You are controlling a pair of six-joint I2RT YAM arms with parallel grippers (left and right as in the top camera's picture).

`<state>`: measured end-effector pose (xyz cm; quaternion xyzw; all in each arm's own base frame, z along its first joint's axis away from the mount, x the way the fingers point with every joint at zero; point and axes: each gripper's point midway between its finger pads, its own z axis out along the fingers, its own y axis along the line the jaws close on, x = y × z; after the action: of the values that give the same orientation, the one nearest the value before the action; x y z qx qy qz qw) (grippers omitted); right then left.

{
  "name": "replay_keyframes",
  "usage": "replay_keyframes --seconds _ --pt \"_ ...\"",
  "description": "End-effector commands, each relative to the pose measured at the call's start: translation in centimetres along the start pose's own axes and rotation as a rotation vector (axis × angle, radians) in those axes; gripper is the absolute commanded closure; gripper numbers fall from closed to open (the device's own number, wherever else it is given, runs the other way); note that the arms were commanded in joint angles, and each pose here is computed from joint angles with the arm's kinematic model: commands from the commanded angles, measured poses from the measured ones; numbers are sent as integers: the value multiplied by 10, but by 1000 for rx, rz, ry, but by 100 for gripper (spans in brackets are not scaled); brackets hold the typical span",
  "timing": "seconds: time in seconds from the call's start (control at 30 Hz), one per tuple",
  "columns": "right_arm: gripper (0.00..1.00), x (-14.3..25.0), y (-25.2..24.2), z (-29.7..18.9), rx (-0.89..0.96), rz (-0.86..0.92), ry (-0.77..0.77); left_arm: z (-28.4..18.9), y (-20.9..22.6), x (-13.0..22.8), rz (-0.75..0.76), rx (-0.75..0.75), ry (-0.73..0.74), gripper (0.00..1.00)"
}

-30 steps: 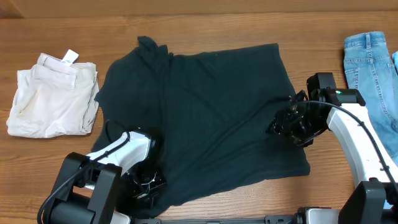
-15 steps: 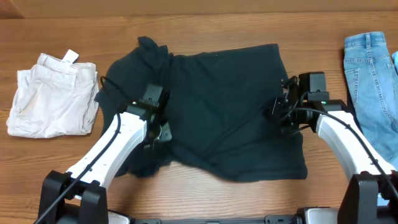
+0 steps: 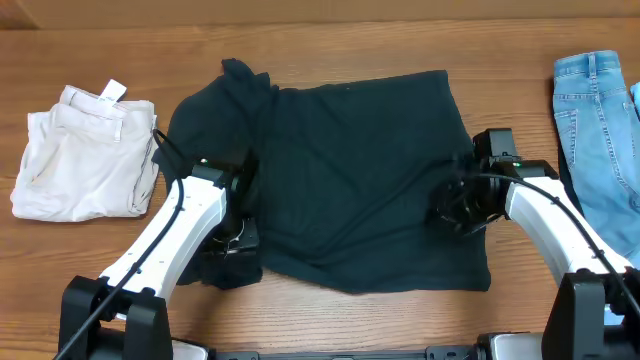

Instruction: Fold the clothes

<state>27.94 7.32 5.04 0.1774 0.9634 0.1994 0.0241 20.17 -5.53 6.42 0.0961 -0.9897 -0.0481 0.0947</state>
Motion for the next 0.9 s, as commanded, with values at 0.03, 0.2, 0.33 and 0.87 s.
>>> replay_keyframes --seconds 0.03,0.2,0.33,0.87 --pt "86 -20 -3 19 -4 -5 -77 -5 -2 -5 10 39 -17 30" --pt "91 -44 -19 74 8 63 -75 -8 7 2 47 10 -1 26" --pt "91 -62 -56 93 168 167 -153 -23 6 -7 87 39 -46 26" --pt "86 -97 41 -40 -264 -65 -334 -62 -28 -141 126 131 -457 96"
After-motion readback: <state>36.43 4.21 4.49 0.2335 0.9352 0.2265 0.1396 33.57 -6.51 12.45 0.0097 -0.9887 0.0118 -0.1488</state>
